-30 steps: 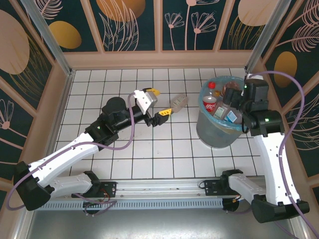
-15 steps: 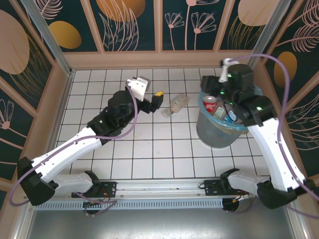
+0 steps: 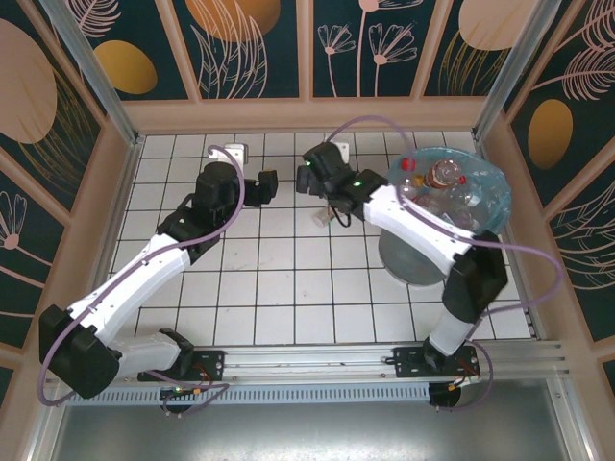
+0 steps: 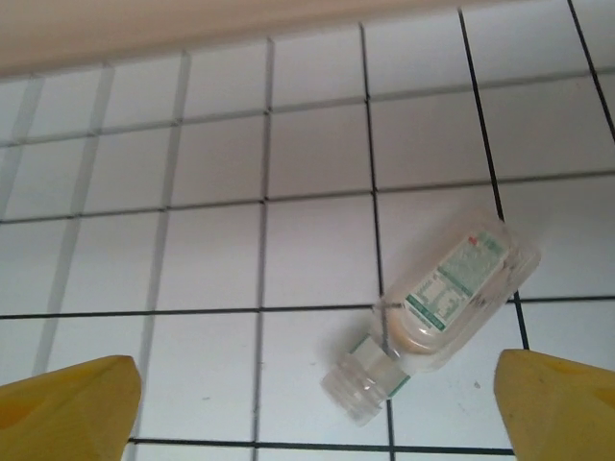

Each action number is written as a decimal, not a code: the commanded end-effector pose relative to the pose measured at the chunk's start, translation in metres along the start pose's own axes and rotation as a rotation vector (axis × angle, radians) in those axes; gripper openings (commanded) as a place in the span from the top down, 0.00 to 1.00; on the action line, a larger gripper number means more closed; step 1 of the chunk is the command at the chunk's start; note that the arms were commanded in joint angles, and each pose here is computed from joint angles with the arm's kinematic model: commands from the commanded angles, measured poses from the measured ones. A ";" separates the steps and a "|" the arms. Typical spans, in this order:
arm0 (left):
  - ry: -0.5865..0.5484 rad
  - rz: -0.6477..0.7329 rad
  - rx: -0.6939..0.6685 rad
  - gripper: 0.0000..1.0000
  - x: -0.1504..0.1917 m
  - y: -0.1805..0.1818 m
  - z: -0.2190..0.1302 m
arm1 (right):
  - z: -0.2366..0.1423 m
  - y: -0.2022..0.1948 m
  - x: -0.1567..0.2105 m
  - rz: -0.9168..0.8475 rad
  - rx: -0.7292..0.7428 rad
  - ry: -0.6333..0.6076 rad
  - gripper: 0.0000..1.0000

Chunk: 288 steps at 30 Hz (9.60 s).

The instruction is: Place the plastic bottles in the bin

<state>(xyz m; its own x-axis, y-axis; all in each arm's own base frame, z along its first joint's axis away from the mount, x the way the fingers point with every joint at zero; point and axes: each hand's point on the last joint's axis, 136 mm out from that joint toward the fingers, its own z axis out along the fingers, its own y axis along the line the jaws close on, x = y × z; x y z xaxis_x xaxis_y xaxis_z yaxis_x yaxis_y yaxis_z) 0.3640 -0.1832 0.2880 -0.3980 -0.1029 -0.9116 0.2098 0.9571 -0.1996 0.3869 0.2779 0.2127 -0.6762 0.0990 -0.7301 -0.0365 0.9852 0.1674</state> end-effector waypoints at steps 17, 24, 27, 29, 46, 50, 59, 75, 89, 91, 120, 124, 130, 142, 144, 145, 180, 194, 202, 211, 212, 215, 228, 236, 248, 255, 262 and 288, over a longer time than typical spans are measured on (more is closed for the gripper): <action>-0.032 0.019 0.010 0.07 0.001 0.007 -0.016 | 0.110 -0.082 0.083 0.263 0.353 0.115 0.01; -0.026 0.012 0.020 0.07 0.003 0.005 -0.015 | 0.136 -0.090 0.082 0.284 0.326 0.144 0.04; -0.029 0.013 0.018 0.07 0.002 0.005 -0.015 | 0.142 -0.083 0.081 0.251 0.288 0.156 0.11; -0.031 0.015 0.017 0.07 0.001 0.006 -0.016 | 0.142 -0.080 0.080 0.249 0.269 0.160 0.20; -0.129 0.005 -0.044 0.08 -0.018 0.021 -0.040 | 0.035 0.048 0.010 0.040 -0.174 -0.011 0.47; -0.211 -0.010 -0.062 0.08 -0.039 0.027 -0.060 | -0.022 0.074 -0.020 0.014 -0.323 -0.052 0.49; -0.258 0.037 -0.046 0.09 -0.048 0.027 -0.075 | -0.163 0.050 -0.096 -0.202 -0.440 -0.310 0.50; 0.030 0.428 0.763 0.14 0.031 -0.189 -0.072 | -0.177 -0.139 -0.064 -0.231 -0.019 -0.152 0.49; 0.027 0.450 0.711 0.13 0.038 -0.187 -0.061 | -0.172 -0.183 -0.029 -0.272 0.090 -0.038 0.37; 0.022 0.449 0.707 0.12 0.037 -0.186 -0.061 | -0.177 -0.183 -0.032 -0.267 0.088 -0.046 0.25; 0.020 0.459 0.661 0.11 0.047 -0.178 -0.052 | -0.138 -0.172 -0.035 -0.033 -0.061 -0.231 0.57; 0.020 0.457 0.640 0.11 0.048 -0.173 -0.052 | -0.120 -0.179 -0.015 -0.020 -0.050 -0.174 0.55; 0.005 0.447 0.631 0.11 0.043 -0.172 -0.053 | -0.157 -0.168 -0.075 -0.027 -0.072 -0.296 0.48; -0.001 0.443 0.604 0.10 0.045 -0.166 -0.051 | -0.171 -0.243 -0.123 0.049 0.196 -0.347 0.47; -0.002 0.443 0.605 0.10 0.045 -0.166 -0.051 | -0.164 -0.258 -0.116 0.094 0.217 -0.330 0.46; -0.002 0.442 0.604 0.10 0.045 -0.166 -0.051 | -0.160 -0.264 -0.112 0.113 0.223 -0.317 0.47; -0.009 0.440 0.577 0.10 0.042 -0.162 -0.050 | -0.220 -0.246 -0.072 0.231 0.065 -0.241 0.42; -0.012 0.434 0.578 0.10 0.042 -0.162 -0.050 | -0.212 -0.211 -0.002 0.372 -0.181 -0.169 0.77; -0.024 0.431 0.565 0.10 0.038 -0.159 -0.053 | -0.195 -0.220 0.006 0.368 -0.142 -0.159 0.75; -0.111 0.341 0.357 0.07 0.005 -0.132 -0.042 | -0.259 -0.223 -0.069 0.280 -0.064 -0.351 0.37; -0.133 0.317 0.301 0.06 -0.003 -0.123 -0.042 | -0.265 -0.220 -0.079 0.275 -0.076 -0.375 0.36; -0.208 0.248 0.145 0.04 -0.022 -0.094 -0.044 | -0.275 -0.206 -0.102 0.283 -0.157 -0.427 0.35; -0.425 -0.079 -0.368 0.01 -0.009 0.100 -0.069 | -0.205 0.062 -0.090 -0.110 -0.486 -0.410 0.36; -0.399 -0.124 -0.544 0.01 0.045 0.174 -0.059 | -0.078 0.102 0.003 -0.198 -0.476 -0.215 0.39; -0.367 -0.089 -0.611 0.02 0.076 0.205 -0.045 | 0.005 -0.024 0.072 -0.256 -0.107 -0.197 0.45; -0.365 -0.091 -0.629 0.02 0.083 0.213 -0.045 | 0.005 -0.094 0.056 -0.189 -0.033 -0.245 0.47; -0.351 -0.077 -0.633 0.02 0.084 0.215 -0.040 | 0.008 -0.140 0.052 -0.194 0.039 -0.248 0.46; -0.299 0.040 -0.522 0.02 0.102 0.225 0.001 | 0.003 -0.258 0.032 -0.140 0.201 -0.559 0.43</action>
<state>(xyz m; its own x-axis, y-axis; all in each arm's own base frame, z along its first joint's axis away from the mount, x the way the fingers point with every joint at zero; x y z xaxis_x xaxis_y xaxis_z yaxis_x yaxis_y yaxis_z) 0.3645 0.0283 0.1366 -0.1669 -0.0821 -0.9826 -0.3339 0.9424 -0.0220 0.3710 0.0327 0.1236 -0.3239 -0.0277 -0.9457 0.0693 0.9962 -0.0529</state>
